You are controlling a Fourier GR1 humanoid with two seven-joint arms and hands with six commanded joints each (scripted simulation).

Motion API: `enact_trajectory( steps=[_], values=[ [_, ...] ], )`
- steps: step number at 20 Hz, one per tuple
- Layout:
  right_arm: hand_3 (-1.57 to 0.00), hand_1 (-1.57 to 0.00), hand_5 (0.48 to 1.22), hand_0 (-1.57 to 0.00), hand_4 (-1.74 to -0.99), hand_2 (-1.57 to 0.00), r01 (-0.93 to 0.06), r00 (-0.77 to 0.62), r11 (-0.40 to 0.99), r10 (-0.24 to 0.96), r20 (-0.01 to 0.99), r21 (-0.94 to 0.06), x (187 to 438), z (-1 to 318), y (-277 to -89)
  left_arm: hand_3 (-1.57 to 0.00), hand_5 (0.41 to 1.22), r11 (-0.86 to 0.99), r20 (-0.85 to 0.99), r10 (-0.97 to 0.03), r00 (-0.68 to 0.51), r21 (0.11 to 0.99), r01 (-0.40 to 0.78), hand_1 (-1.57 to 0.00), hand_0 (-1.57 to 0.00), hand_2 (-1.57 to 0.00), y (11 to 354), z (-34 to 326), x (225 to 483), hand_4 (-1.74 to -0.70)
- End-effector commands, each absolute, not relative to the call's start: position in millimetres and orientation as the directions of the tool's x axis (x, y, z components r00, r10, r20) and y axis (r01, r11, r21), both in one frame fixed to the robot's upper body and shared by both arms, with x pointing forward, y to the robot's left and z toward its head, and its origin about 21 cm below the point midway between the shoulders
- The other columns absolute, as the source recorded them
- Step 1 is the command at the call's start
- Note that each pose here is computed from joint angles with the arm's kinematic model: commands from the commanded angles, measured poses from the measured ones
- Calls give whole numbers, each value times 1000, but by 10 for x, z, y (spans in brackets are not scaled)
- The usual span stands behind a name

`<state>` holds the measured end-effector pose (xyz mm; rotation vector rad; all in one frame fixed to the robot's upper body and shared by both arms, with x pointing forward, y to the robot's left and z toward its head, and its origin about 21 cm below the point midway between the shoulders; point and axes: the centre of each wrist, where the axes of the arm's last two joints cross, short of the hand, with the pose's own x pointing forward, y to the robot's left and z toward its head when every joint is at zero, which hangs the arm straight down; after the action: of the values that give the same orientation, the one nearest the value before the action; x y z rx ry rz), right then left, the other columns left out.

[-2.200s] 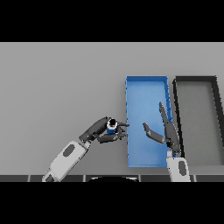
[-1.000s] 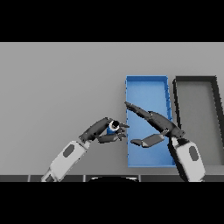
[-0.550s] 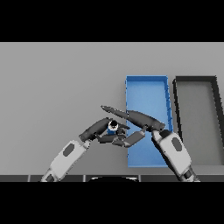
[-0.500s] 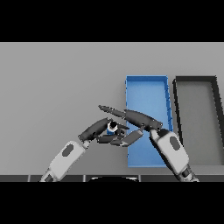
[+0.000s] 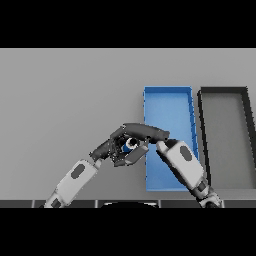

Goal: Pick up the blue pipe and place it into the blue bin.

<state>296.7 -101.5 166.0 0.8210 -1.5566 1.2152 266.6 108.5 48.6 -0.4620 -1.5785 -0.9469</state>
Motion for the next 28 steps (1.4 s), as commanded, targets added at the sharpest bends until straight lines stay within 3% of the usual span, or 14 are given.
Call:
enact_trajectory(
  steps=[1, 4, 6, 9, 11, 12, 13, 15, 17, 18, 22, 25, 28],
  values=[
    [-957, -1124, 666, -1134, -1562, -1145, -920, -286, 268, 44, 957, -287, 2978, 1652, -1022, -939, 1221, 611, 957, -165, -239, 290, 737, -1017, -1063, -969, 1078, 459, 2657, -1607],
    [-1257, -1342, 905, -1347, -1469, -1353, -939, -232, 260, 12, 973, -227, 2928, 1547, -996, -1247, 1221, 634, 970, -50, -236, 214, 743, -1287, -1311, -1186, 1022, 441, 2632, -1673],
    [-1370, -1425, 1019, -1428, -1441, -1431, -918, -299, 280, -20, 954, -282, 2910, 1551, -1019, -1364, 1221, 636, 973, -13, -229, 184, 749, -1390, -1404, -1310, 1044, 470, 2648, -1697],
    [-1468, -1496, 1118, -1498, -1465, -1500, -903, -345, 267, 14, 939, -336, 2902, 1587, -991, -1465, 1221, 633, 975, -16, -221, 181, 753, -1478, -1486, -1390, 1065, 466, 2671, -1719],
    [-1505, -1523, 1155, -1524, -1475, -1525, -908, -327, 280, -11, 945, -311, 2903, 1570, -985, -1503, 1221, 639, 978, -6, -210, 166, 751, -1512, -1516, -1388, 1073, 463, 2642, -1727],
    [-1518, -1533, 1168, -1533, -1480, -1534, -913, -317, 280, -26, 948, -297, 2885, 1575, -1002, -1333, 1221, 636, 973, -9, -232, 184, 749, -1354, -1435, -1221, 1051, 467, 2638, -1648],
    [-1529, -1540, 1179, -1541, -1483, -1542, -917, -297, 286, -21, 955, -279, 2908, 1591, -978, -1066, 1221, 621, 961, -52, -271, 244, 745, -1083, -1157, -977, 1072, 495, 2668, -1535],
    [-1544, -1551, 1194, -1552, -1488, -1552, -917, -292, 284, -4, 956, -279, 2887, 1586, -962, -682, 1221, 561, 939, -110, -327, 330, 759, -693, -740, -625, 1112, 484, 2720, -1307],
    [-1554, -1558, 1204, -1559, -1491, -1559, -920, -288, 274, 19, 957, -282, 2897, 1572, -948, -436, 1187, 534, 925, -146, -351, 373, 759, -443, -473, -399, 1126, 453, 2690, -1143],
    [-1557, -1561, 1207, -1561, -1492, -1561, -917, -297, 275, 12, 955, -289, 2894, 1579, -941, -349, 1113, 530, 919, -149, -364, 385, 755, -354, -378, -319, 1159, 457, 2695, -1088],
    [-1565, -1567, 1215, -1567, -1496, -1567, -915, -323, 281, -77, 943, -290, 2874, 1628, -979, -142, 785, 538, 914, -225, -336, 405, 740, -145, -154, -130, 1202, 415, 2703, -942],
    [-1568, -1569, 1218, -1569, -1495, -1569, -905, -338, 292, -48, 940, -310, 2876, 1639, -998, -72, 664, 545, 913, -240, -329, 407, 733, -74, -79, -66, 1209, 445, 2726, -889],
    [-1570, -1570, 1220, -1570, -1490, -1570, -911, -327, 288, -70, 943, -294, 2856, 1613, -974, -37, 599, 553, 927, -231, -296, 375, 744, -37, -40, -33, 1179, 448, 2703, -887]
  ],
)
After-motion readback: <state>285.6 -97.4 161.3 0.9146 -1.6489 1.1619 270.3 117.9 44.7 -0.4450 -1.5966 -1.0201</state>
